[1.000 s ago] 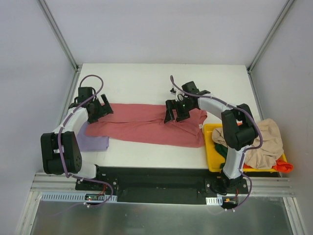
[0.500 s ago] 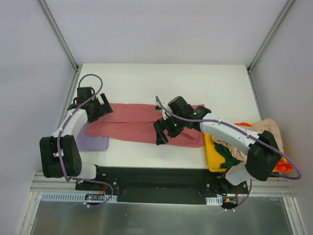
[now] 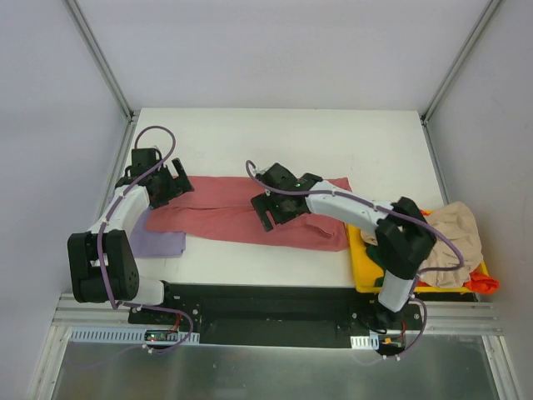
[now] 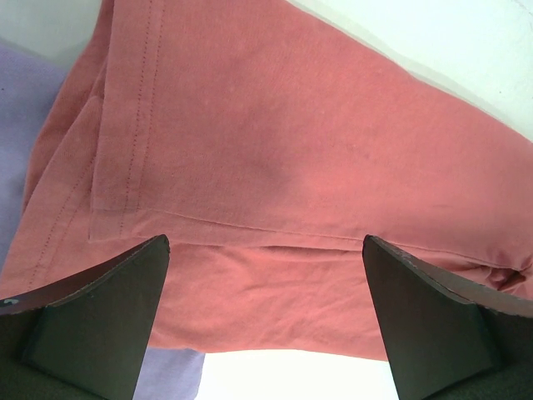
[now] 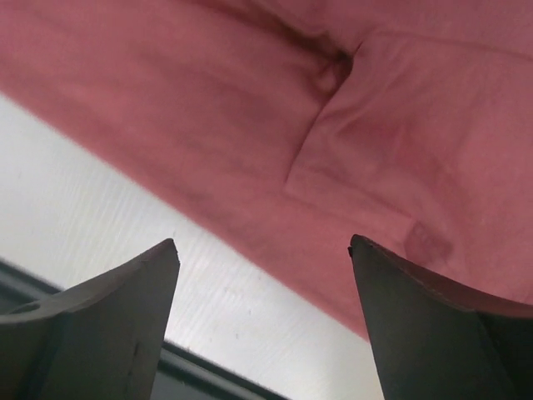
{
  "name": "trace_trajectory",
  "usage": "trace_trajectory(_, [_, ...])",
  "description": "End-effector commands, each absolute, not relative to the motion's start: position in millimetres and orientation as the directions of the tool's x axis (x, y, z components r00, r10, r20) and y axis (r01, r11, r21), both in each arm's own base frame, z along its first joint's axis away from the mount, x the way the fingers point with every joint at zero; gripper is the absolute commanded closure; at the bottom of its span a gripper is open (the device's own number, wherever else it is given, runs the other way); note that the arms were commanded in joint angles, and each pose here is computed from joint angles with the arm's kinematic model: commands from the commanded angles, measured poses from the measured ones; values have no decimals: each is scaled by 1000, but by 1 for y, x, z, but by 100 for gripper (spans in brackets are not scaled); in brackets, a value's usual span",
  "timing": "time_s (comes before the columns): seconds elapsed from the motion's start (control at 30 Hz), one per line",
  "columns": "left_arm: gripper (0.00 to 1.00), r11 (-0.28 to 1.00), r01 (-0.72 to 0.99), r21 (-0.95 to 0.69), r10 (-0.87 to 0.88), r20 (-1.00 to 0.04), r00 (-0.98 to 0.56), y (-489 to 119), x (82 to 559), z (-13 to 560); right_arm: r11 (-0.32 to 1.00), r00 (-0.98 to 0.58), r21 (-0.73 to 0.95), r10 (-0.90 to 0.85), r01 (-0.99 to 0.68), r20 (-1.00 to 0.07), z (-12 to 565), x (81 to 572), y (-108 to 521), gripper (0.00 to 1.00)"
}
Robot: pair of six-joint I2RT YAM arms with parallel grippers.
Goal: Fold and stack the t-shirts
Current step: Fold the other side of the tshirt into a rectangle
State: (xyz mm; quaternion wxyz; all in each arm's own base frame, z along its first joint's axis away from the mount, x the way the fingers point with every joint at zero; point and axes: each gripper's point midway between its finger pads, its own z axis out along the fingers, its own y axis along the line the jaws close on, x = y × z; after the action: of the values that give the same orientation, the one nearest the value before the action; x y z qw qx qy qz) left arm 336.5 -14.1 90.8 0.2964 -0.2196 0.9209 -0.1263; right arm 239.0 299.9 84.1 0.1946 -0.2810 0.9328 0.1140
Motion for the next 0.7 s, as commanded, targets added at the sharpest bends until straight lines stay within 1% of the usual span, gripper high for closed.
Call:
trace_trajectory(0.0, [1, 867, -316, -386, -484, -497, -721, -19, 340, 95, 874, -808, -3, -452, -487, -378, 67, 261, 299, 20])
trace_trajectory(0.13, [1, 864, -306, -400, -484, -490, -725, -22, 341, 96, 883, -816, -34, -446, -467, -367, 52, 269, 303, 36])
trace_trajectory(0.2, [1, 862, -282, -421, -477, -485, -733, -28, 341, 99, 887, -821, -44, -443, -460, -361, 47, 271, 304, 49])
trace_trajectory(0.3, [1, 861, -285, -422, -479, -481, -734, -28, 342, 97, 894, -834, -49, -435, -446, -340, 38, 271, 302, 54])
trace_trajectory(0.4, [1, 860, -282, -426, -480, -482, -733, -28, 343, 98, 899, -841, -69, -430, -433, -328, 32, 271, 298, 56])
trace_trajectory(0.43, [1, 859, -281, -428, -480, -481, -734, -29, 343, 98, 899, -842, -75, -432, -432, -324, 30, 270, 298, 58])
trace_trajectory(0.53, [1, 858, -283, -428, -481, -478, -735, -28, 343, 97, 906, -849, -100, -420, -411, -321, 24, 273, 293, 69])
trace_trajectory(0.67, [1, 859, -278, -430, -479, -483, -733, -28, 344, 99, 914, -852, -115, -404, -388, -333, 23, 278, 293, 76])
